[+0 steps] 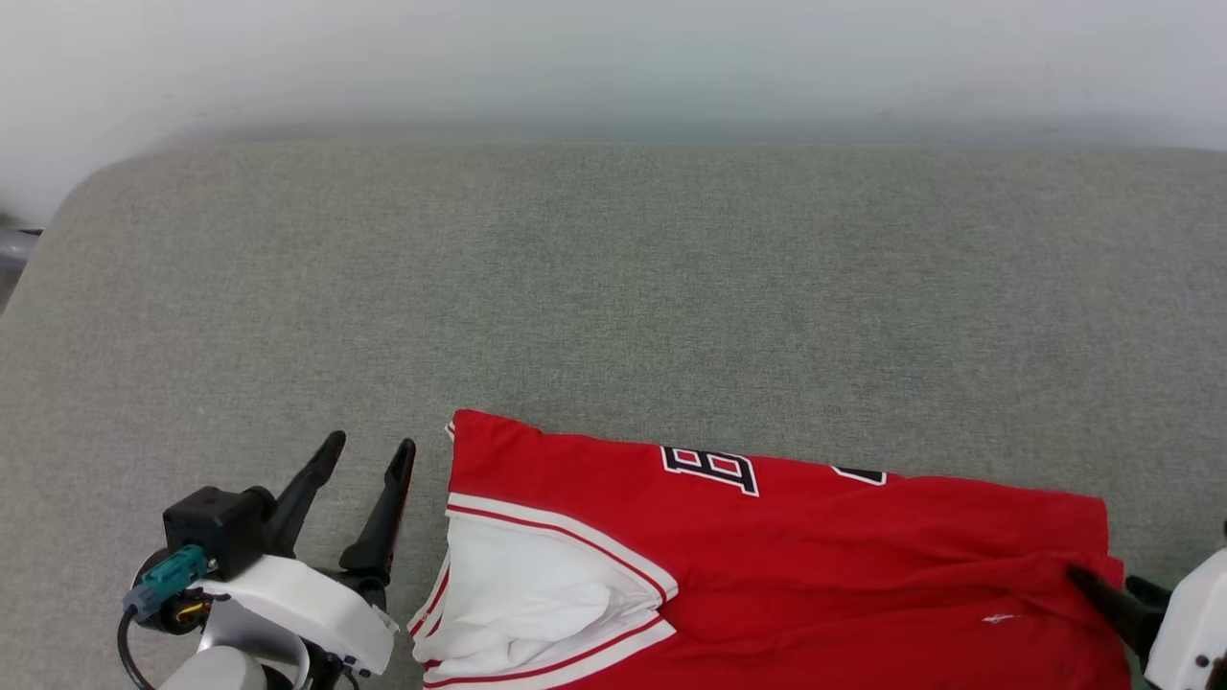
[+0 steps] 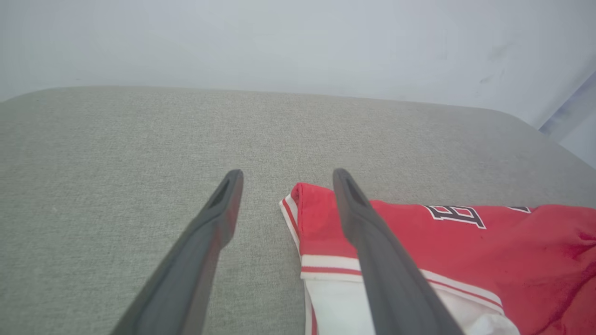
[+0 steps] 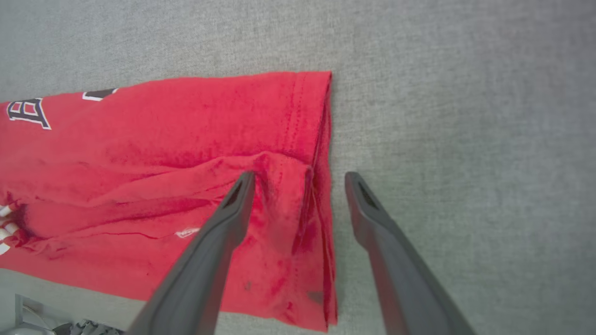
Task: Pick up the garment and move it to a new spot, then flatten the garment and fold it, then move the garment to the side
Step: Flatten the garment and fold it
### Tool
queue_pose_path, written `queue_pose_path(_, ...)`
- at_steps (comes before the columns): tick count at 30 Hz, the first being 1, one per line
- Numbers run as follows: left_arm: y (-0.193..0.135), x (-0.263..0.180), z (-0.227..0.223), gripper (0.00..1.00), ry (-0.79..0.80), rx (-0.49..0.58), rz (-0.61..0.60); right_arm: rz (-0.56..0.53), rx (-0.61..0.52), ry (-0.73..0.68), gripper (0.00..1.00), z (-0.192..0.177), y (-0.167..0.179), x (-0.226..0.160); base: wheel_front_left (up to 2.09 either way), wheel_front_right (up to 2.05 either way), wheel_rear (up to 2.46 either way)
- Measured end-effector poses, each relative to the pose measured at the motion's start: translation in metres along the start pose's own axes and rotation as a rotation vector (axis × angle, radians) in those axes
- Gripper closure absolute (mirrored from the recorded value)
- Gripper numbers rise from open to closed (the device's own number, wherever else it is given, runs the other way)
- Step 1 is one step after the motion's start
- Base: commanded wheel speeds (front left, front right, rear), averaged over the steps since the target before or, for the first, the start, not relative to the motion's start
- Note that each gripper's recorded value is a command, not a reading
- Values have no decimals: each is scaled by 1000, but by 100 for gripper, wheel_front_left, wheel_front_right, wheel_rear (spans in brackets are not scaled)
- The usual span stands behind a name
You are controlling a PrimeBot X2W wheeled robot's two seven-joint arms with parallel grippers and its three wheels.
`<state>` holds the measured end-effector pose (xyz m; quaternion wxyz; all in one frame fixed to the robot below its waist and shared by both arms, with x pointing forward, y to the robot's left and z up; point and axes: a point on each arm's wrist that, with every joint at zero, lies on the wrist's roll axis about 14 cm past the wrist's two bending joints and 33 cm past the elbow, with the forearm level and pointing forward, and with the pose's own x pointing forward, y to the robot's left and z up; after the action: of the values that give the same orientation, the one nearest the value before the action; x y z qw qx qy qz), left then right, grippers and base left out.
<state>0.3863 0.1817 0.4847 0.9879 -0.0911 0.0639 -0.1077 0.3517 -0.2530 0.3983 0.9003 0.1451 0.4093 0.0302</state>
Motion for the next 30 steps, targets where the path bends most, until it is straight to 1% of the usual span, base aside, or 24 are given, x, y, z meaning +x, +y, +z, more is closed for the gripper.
queue_pose_path(1,2,1,2,0,-14,-7,15,-3,21,15,0,-5,0,3,0,0,0)
queue_pose_path(4,8,0,0,0,-22,-7,45,-28,27,74,0,-20,-3,11,0,0,0)
queue_pose_path(8,9,2,-1,0,-33,-14,50,-39,64,121,0,-36,-4,21,0,0,0)
queue_pose_path(11,13,0,-5,0,-27,-15,60,-45,66,154,0,-43,-3,26,0,0,0)
queue_pose_path(16,17,2,-7,0,-29,-12,68,-38,65,182,0,-49,1,33,0,0,0)
queue_pose_path(23,18,2,-9,0,-33,-14,67,7,70,183,0,-50,15,37,0,0,0)
queue_pose_path(24,18,2,-9,0,-34,-15,67,14,72,182,9,-50,17,37,0,0,0)
queue_pose_path(25,18,2,-8,0,-35,-14,67,20,70,181,47,-49,19,38,0,0,0)
queue_pose_path(26,18,2,-8,0,-39,-13,67,27,73,177,62,-49,21,37,0,0,0)
queue_pose_path(27,18,1,-7,0,-42,-13,68,33,76,173,73,-49,22,37,0,0,0)
queue_pose_path(28,18,1,-7,0,-43,-13,70,37,76,168,100,-49,23,37,0,0,0)
queue_pose_path(30,18,-1,-7,0,-43,-17,69,50,73,161,100,-49,28,37,0,0,0)
